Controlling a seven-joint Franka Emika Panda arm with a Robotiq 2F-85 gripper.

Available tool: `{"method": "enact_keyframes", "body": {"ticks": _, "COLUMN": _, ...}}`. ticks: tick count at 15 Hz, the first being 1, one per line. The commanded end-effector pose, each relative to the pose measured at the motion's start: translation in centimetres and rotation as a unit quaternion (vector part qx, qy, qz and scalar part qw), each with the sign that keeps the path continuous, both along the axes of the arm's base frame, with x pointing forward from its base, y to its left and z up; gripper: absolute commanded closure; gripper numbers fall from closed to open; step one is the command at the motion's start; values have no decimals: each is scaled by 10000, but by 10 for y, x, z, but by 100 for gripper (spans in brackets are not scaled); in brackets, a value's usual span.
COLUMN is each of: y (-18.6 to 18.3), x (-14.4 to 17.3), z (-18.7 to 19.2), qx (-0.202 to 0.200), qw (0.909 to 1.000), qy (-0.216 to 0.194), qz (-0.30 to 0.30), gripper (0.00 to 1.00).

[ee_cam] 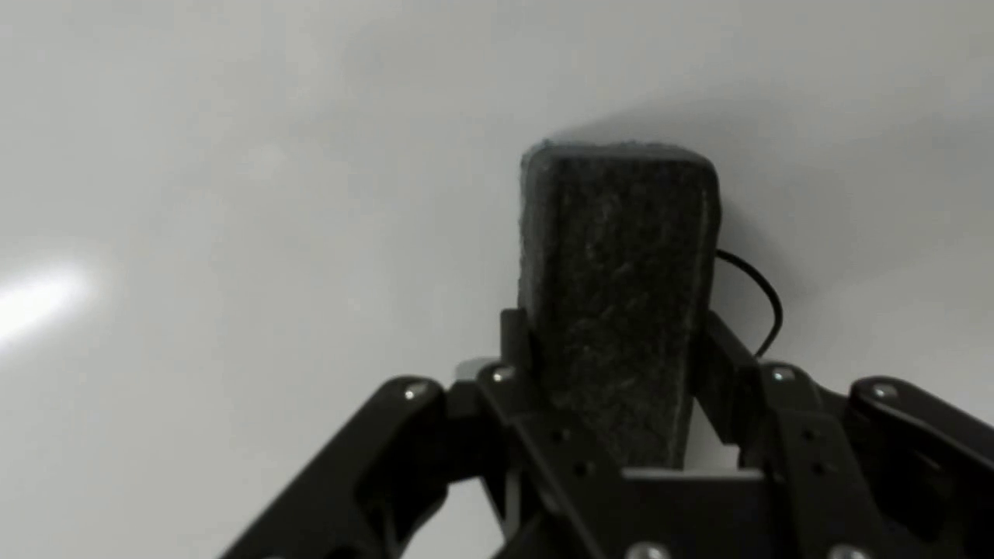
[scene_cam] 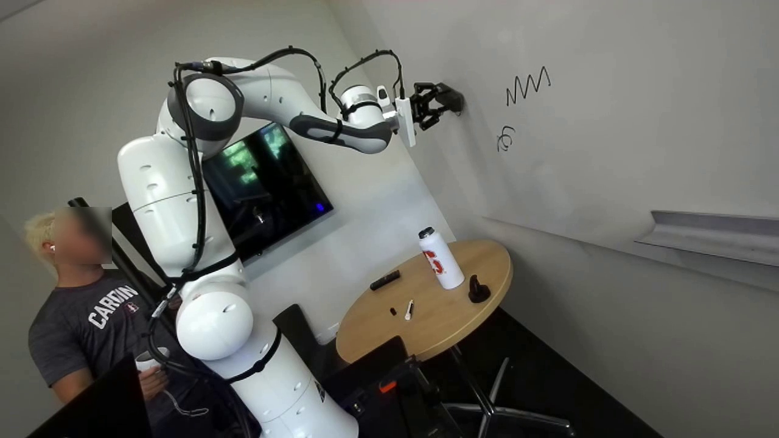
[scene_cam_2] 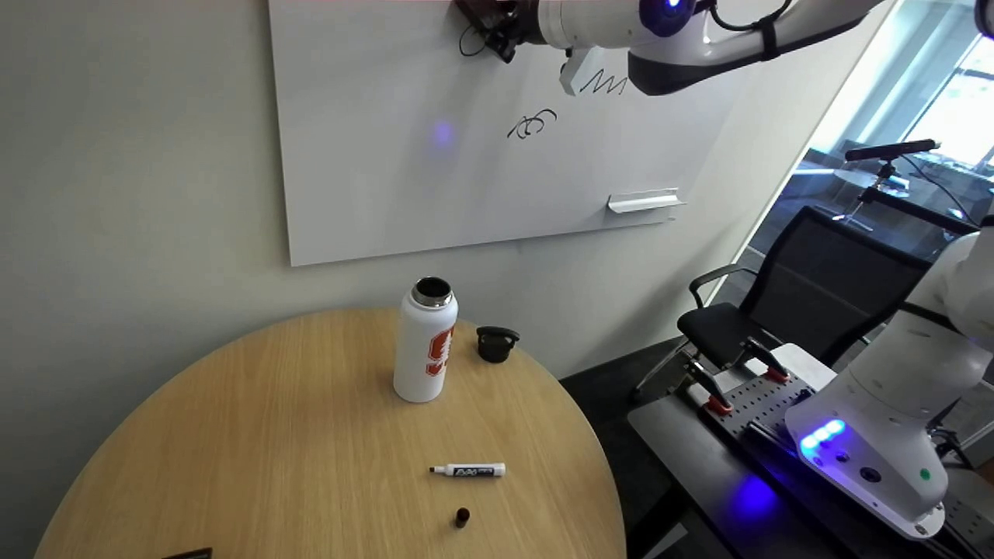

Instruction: Use the duster to erase the board

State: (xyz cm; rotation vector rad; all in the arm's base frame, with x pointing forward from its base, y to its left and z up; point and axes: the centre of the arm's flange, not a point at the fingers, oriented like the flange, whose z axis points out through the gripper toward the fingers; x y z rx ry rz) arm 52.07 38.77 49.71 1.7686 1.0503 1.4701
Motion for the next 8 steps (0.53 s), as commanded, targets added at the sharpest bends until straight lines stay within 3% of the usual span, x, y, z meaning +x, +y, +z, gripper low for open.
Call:
{"method": "enact_keyframes", "body": {"ticks": 1, "y": 6, "x": 14, "z": -2, "qx": -55, "qw": 9998, "qy": 37, "qz": 210, "gripper": 73}}
{"method": "enact_keyframes", "body": {"ticks": 8, "y": 29, "x": 11, "z": -35, "qx": -64, "qw": 9981, "qy": 305, "qz": 526, "gripper": 73}}
